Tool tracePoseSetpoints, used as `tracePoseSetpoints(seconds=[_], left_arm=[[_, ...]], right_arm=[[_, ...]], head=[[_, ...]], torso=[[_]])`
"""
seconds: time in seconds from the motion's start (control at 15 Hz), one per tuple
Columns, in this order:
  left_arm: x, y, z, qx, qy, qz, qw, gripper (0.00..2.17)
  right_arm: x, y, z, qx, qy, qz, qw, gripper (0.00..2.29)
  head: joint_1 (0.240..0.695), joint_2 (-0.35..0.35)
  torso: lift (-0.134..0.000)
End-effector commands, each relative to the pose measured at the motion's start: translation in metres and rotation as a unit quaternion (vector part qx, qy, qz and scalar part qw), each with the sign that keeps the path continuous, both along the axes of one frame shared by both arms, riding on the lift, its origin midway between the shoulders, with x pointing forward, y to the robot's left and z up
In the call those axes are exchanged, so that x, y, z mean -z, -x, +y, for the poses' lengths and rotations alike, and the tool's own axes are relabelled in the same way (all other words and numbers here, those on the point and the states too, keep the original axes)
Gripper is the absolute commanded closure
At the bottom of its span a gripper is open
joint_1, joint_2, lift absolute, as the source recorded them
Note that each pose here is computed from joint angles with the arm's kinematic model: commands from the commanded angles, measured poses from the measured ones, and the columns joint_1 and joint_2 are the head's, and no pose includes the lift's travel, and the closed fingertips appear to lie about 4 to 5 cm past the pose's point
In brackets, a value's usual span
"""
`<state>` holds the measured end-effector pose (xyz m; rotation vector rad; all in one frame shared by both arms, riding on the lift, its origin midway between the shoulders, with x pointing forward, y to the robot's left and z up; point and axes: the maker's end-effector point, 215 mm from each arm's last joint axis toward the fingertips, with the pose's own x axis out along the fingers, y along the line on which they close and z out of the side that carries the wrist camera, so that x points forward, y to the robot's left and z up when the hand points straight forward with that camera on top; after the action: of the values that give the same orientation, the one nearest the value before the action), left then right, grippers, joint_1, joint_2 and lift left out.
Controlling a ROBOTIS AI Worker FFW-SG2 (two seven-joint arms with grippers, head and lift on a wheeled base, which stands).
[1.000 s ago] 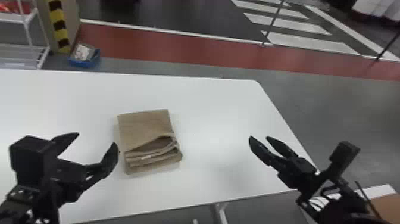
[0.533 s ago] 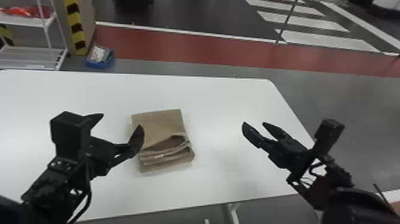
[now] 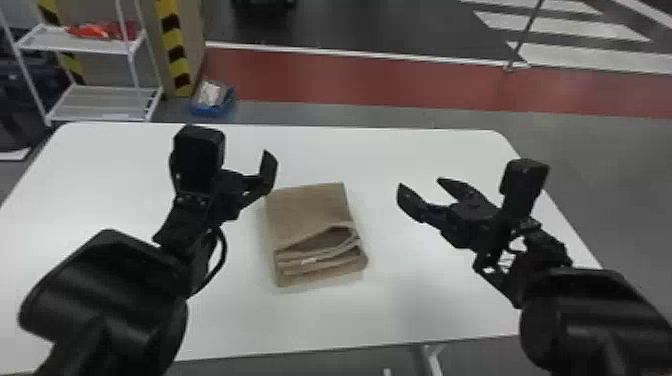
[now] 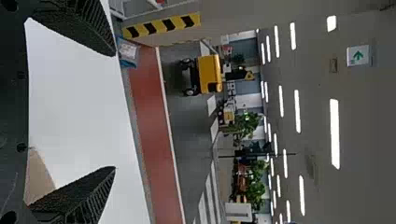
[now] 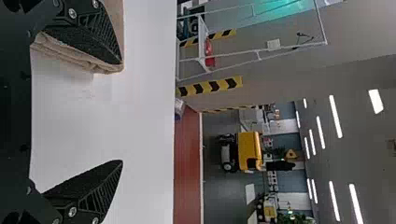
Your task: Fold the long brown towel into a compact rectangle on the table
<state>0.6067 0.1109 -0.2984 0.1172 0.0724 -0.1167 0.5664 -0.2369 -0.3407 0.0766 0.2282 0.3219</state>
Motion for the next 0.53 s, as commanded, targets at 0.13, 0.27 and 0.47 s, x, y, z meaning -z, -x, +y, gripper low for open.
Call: tracePoseSetpoints(seconds=[0.13, 0.27, 0.47], left_arm=[[-0.019, -0.027, 0.008, -0.018, 0.036, -0.066, 0.9970, 0.00], [-0.025, -0.034, 0.013, -0.021, 0.039, -0.079, 0.9959, 0.00], [-0.030, -0.042, 0.042, -0.036, 0.032, -0.083, 0.9954, 0.01]], right_arm=[[-0.032, -0.039, -0.008, 0.019, -0.019, -0.077, 0.9967, 0.14], [-0.036, -0.043, -0.018, 0.030, -0.027, -0.097, 0.9945, 0.14], [-0.029, -0.044, -0.045, 0.049, -0.036, -0.093, 0.9939, 0.14]], head=[[0.636, -0.111], [0.608, -0.111], [0.595, -0.113]], torso=[[-0.120], [-0.120], [-0.120]])
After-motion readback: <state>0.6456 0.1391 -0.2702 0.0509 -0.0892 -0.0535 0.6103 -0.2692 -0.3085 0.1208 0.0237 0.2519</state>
